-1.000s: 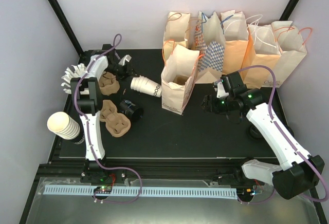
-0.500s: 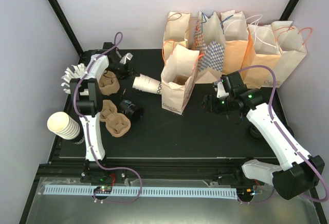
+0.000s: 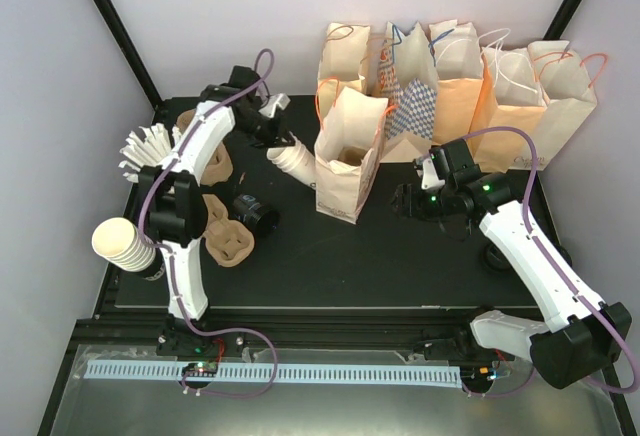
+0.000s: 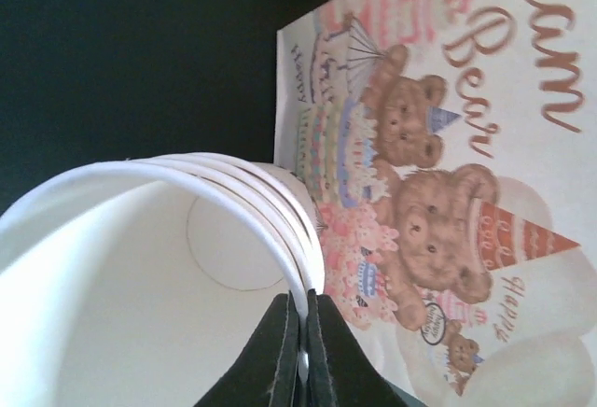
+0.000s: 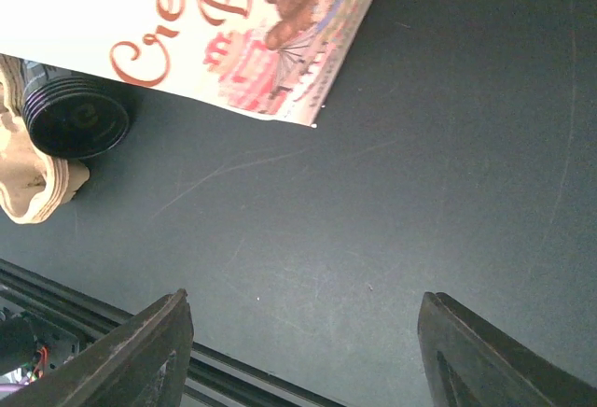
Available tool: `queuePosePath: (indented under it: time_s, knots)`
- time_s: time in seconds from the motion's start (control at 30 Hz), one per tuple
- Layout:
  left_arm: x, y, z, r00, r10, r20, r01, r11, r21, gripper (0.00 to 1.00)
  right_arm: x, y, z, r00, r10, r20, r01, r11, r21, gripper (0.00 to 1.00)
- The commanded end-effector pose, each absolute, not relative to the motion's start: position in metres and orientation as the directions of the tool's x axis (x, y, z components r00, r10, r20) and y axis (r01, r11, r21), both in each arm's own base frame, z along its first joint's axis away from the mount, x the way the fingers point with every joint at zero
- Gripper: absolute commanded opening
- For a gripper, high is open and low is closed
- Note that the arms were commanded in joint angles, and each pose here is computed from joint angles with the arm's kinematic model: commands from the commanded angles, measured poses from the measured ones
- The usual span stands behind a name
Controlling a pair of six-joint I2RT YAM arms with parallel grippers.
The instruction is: Pack the takeout coffee
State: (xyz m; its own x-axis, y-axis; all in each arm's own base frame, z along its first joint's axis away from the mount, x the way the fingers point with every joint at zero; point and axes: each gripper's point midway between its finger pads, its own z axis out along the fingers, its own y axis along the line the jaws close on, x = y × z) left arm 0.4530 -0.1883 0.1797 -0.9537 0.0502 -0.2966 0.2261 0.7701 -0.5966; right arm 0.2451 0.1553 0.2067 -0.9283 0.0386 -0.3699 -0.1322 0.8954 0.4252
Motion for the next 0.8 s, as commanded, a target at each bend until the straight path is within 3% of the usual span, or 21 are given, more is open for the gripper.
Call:
queuePosePath:
  time_s: [0.0, 0.4, 0.53, 0.77]
  knots:
    - [0.434, -0.208, 0.198, -0.924, 0.133, -0.36, 0.299, 0.837, -0.458, 0.02, 0.247, 0.159, 0.213, -0.918, 0.049, -0.392, -0.146, 0.88, 0.451, 0.69]
    - [0.396, -0.249, 0.203, -0.755, 0.512, -0.409, 0.552, 0.834, 0.026, 0.02, 0.246, 0.16, 0.214, -0.914, 0.053, -0.401, -0.152, 0.874, 0.461, 0.69]
    - [0.394, -0.231, 0.205, -0.711, 0.606, -0.356, 0.554, 0.795, 0.248, 0.02, 0.245, 0.16, 0.214, -0.914, 0.052, -0.403, -0.153, 0.875, 0.46, 0.69]
    - [0.395, -0.2, 0.208, -0.725, 0.615, -0.31, 0.484, 0.775, 0.406, 0.01, 0.247, 0.161, 0.214, -0.912, 0.046, -0.407, -0.161, 0.873, 0.46, 0.69]
